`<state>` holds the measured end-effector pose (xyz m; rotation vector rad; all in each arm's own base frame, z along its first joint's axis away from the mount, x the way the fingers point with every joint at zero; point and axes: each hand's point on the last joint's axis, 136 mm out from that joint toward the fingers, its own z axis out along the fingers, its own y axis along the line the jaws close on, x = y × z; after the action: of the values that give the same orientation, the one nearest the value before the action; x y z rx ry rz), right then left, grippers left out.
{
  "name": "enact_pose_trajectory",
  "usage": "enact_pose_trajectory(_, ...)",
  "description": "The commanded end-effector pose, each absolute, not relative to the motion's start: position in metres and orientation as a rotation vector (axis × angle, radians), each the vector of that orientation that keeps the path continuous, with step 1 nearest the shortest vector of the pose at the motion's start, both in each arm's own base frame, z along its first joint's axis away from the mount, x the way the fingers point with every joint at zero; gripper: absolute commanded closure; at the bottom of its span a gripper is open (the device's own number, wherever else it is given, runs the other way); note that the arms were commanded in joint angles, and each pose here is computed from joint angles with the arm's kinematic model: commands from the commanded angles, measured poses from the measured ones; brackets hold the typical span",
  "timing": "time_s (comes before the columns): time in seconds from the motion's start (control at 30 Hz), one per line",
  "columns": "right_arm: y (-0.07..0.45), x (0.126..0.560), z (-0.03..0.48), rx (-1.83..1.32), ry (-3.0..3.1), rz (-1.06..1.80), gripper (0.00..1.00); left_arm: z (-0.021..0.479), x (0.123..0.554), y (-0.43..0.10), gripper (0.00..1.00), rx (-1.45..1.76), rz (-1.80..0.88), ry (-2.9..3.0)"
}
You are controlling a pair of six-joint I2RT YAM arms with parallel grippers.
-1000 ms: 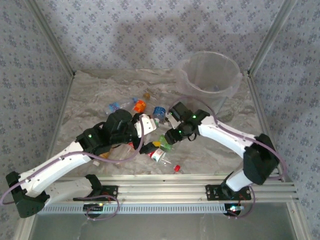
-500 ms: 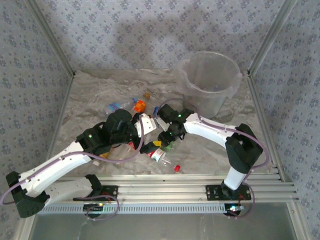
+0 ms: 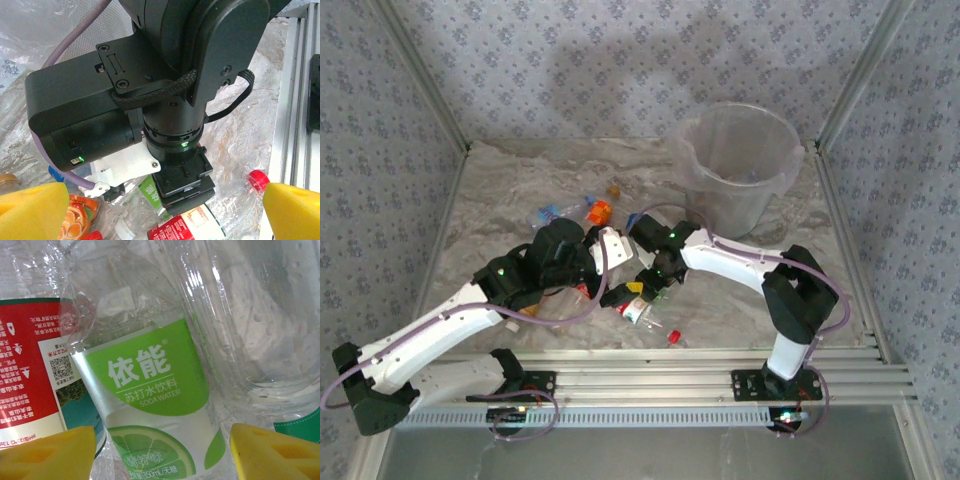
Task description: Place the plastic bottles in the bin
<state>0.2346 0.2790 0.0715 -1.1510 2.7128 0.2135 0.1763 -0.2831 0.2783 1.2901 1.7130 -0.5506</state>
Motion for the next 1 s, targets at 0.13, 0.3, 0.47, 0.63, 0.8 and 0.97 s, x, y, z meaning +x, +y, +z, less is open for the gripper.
enact_pose_trajectory(0.13, 0.279, 0.226, 0.065, -1.238, 2.731, 0.199, 0.24, 0.283, 0.172, -0.289, 0.00, 1.297, -0.588, 1.692)
enact_pose_trajectory(0.3, 0.279, 0.226, 0.062, -1.244, 2.740, 0.195, 0.24, 0.283, 0.172, -0.290, 0.00, 1.299, -0.591, 1.691)
enact_pose_trajectory(0.47, 0.278, 0.227, 0.056, -1.246, 2.753, 0.178, 0.24, 0.283, 0.171, -0.290, 0.00, 1.300, -0.594, 1.690)
enact_pose_trajectory(0.63, 0.279, 0.227, 0.053, -1.249, 2.757, 0.174, 0.24, 0.283, 0.171, -0.290, 0.00, 1.299, -0.593, 1.690)
enact_pose_trajectory(0.8, 0.279, 0.229, 0.051, -1.250, 2.752, 0.164, 0.26, 0.284, 0.171, -0.290, 0.00, 1.299, -0.594, 1.688)
enact_pose_trajectory(0.97, 0.280, 0.230, 0.052, -1.255, 2.742, 0.160, 0.31, 0.285, 0.171, -0.289, 0.00, 1.296, -0.592, 1.687)
